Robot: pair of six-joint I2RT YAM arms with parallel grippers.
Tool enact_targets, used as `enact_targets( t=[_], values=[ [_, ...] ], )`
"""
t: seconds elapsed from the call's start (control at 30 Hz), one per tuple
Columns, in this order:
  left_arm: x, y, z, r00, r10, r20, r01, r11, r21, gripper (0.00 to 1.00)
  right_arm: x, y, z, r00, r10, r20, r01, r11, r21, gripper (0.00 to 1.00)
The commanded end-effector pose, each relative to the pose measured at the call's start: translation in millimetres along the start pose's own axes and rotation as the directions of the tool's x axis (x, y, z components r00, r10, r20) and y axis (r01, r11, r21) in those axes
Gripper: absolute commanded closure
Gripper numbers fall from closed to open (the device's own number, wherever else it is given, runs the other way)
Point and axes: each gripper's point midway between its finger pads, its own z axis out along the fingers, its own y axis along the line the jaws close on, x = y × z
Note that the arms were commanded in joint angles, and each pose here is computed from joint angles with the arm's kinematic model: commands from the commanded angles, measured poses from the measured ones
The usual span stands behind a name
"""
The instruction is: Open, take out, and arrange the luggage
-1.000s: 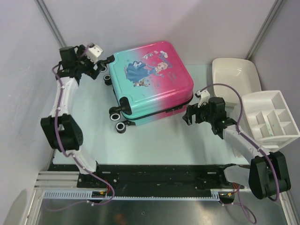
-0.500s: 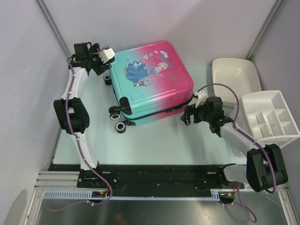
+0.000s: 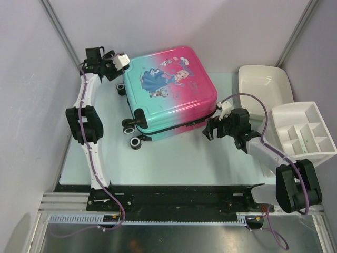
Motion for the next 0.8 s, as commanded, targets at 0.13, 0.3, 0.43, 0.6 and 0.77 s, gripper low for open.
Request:
enact_targets(
  t=[0.13,0.3,0.43,0.6,0.77],
  values=[
    [-33,-14,7,0.982,0.183,0.044,-0.184,0.983,0.012,0.15,-12,-5,10,0.999,0.001,0.050,-0.002,1.000,0.011,0.06],
    [-34,-12,9,0.981,0.189,0.050,-0.190,0.982,0.008,0.21,-11,-5,11,0.999,0.005,0.046,-0.005,1.000,0.013,0.06],
    [-35,-21,8,0.979,0.196,0.053,-0.197,0.980,0.027,0.07,-8,-5,11,0.999,0.010,0.038,-0.011,1.000,0.015,0.06],
    [-40,-36,3,0.971,0.218,0.095,-0.225,0.972,0.065,0.33,-7,-4,12,0.999,0.007,0.035,-0.007,1.000,0.014,0.07],
    [-42,-45,0,0.961,0.254,0.111,-0.264,0.961,0.084,0.54,-8,-3,14,0.999,0.008,0.041,-0.008,1.000,0.006,0.13]
  ],
)
